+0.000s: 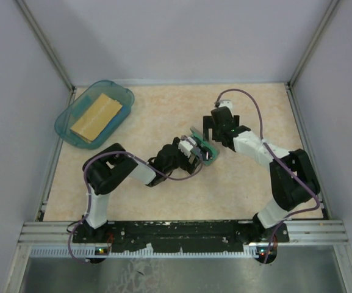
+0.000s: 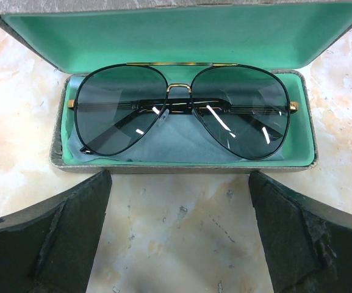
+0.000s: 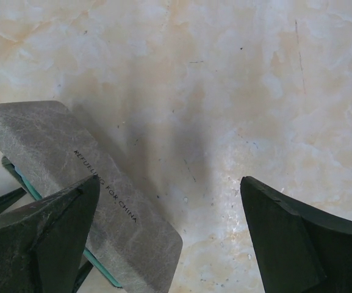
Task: Organize the sunglasses
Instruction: Close the sunglasses case at the center of the board.
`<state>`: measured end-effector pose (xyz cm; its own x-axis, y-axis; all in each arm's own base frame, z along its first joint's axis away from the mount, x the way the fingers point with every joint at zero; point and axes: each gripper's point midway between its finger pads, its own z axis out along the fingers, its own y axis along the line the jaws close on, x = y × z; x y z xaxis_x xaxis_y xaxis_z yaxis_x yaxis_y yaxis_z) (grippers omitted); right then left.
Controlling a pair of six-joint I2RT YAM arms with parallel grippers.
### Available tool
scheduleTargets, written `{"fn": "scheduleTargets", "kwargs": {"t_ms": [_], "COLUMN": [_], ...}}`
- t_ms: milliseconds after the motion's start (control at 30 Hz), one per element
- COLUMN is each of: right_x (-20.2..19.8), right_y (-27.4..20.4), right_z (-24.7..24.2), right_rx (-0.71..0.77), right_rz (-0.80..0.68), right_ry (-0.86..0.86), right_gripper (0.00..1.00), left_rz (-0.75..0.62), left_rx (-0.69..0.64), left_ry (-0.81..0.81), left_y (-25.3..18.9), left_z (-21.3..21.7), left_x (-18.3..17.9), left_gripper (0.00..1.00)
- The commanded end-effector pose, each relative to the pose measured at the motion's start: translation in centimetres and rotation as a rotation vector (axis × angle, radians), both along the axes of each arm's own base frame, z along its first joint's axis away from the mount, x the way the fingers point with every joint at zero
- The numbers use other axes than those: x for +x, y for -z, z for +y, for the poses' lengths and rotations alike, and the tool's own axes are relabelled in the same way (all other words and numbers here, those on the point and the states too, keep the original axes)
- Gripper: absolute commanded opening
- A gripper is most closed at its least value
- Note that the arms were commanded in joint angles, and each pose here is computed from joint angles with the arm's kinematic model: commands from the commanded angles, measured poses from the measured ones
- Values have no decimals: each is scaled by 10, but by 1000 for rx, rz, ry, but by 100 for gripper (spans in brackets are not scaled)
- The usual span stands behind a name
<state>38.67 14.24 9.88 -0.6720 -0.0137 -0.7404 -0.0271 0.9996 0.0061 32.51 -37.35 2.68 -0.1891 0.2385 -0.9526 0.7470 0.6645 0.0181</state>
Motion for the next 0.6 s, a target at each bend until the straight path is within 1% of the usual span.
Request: {"fn": "scheduleTargets", "kwargs": {"t_ms": [0, 567], "right_x": [-8, -30], "right_y": [6, 37], "right_z": [17, 19], "right_rx": [28, 42], "right_rz": [5, 55], "right_ry": [-30, -26], "right_gripper": [99, 99], "left_rz": [52, 61], "left_rx": [12, 15], "left_ry": [21, 15], "left_y": [14, 17], "left_z": [-7, -10], "left_x": [-6, -3], "left_gripper": [100, 100]}}
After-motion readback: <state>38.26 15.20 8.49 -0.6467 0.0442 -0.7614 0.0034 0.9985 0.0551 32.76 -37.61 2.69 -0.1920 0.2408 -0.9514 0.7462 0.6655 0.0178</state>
